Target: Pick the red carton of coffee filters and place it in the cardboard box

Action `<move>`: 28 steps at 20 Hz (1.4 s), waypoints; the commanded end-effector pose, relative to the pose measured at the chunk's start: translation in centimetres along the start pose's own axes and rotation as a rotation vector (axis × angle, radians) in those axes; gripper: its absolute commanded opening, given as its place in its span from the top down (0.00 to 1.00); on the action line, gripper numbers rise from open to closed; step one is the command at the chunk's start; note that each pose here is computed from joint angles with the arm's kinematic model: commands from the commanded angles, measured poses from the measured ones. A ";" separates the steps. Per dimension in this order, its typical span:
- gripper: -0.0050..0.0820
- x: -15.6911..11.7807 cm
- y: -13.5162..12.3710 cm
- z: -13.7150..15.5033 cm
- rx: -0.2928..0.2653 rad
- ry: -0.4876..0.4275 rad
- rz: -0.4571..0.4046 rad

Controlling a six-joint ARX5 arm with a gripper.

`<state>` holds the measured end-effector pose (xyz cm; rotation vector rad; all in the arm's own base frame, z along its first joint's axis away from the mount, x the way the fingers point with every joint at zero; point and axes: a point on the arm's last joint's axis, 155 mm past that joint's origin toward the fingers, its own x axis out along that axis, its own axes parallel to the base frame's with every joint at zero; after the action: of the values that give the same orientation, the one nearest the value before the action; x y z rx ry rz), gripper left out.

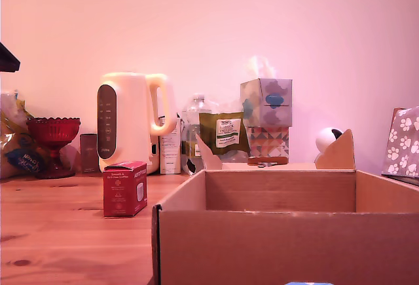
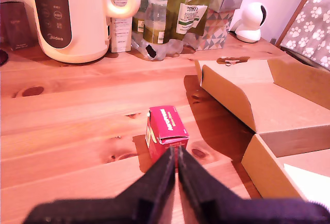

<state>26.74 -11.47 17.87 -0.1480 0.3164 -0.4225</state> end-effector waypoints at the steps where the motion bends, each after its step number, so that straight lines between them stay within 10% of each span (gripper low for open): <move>1: 0.96 0.0 -0.1 0.2 0.006 -0.009 -0.005; 12: 0.96 0.3 -1.2 2.6 0.020 -0.102 -0.060; 22: 0.96 6.6 -2.9 0.6 0.014 -0.067 -0.123; 28: 0.96 8.7 -2.5 -1.7 -0.039 -0.026 0.013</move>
<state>32.50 -17.41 13.92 -0.1774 0.3157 -0.4105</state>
